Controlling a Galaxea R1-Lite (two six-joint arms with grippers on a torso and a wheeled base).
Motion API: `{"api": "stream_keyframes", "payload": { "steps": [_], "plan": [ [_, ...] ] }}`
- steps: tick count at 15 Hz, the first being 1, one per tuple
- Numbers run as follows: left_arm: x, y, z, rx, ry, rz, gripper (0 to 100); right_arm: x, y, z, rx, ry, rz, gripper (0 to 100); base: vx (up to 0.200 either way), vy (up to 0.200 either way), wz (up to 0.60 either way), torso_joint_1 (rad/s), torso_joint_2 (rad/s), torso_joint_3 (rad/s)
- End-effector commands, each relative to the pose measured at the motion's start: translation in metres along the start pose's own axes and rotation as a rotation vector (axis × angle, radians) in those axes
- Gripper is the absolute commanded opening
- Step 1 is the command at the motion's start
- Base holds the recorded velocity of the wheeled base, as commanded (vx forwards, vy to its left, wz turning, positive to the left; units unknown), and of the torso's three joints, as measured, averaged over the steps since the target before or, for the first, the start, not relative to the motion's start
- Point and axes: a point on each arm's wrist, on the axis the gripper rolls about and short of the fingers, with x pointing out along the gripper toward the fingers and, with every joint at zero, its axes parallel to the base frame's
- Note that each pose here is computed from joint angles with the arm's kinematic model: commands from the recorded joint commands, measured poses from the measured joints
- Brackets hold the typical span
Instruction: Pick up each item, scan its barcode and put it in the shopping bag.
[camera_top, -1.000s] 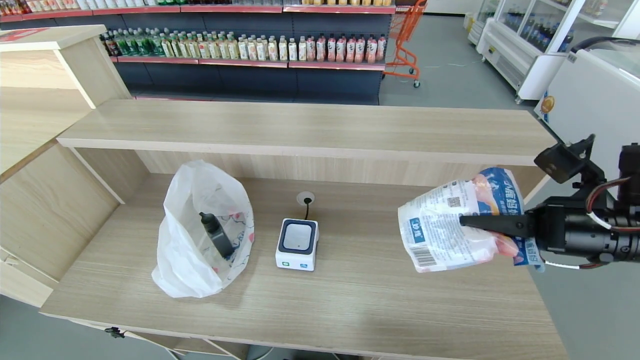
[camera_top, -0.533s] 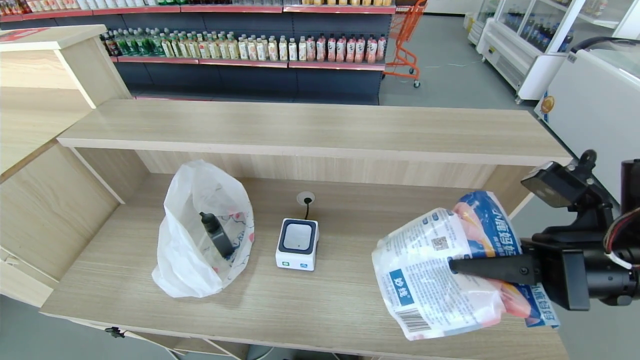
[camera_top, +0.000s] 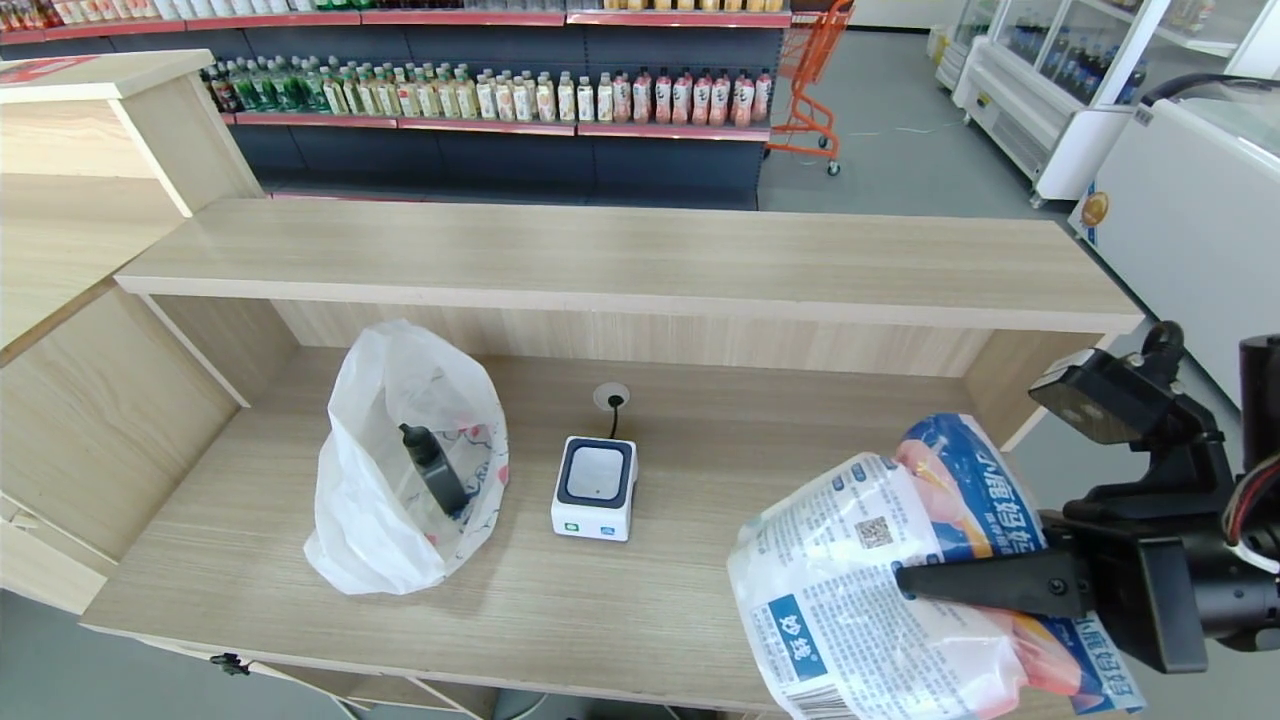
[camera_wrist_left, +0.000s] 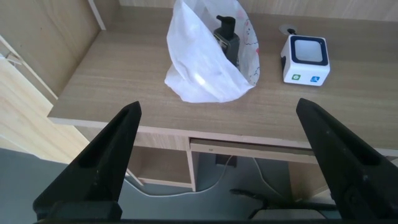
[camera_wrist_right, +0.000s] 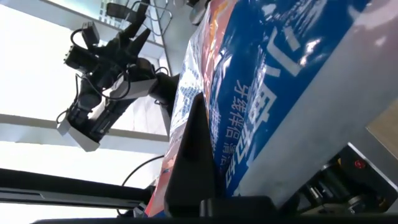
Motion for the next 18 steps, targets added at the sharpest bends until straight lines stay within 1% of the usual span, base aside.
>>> {"api": "stream_keyframes", "payload": {
  "steps": [1,4,18],
  "plan": [
    [0.0000,0.0000,0.0000,0.000,0.000,0.001,100,0.0022,-0.0016,-0.0021,0.009,0.009,-0.003,0,0.000,0.000,0.00,0.000,0.00,0.000],
    [0.0000,0.0000,0.0000,0.000,0.000,0.001,100,0.0021,-0.0028,-0.0060,0.016,0.014,-0.014,0,0.000,0.000,0.00,0.000,0.00,0.000],
    [0.0000,0.0000,0.0000,0.000,0.000,0.000,100,0.0036,-0.0019,-0.0045,-0.013,0.011,-0.023,0,0.000,0.000,0.00,0.000,0.00,0.000]
  ]
}}
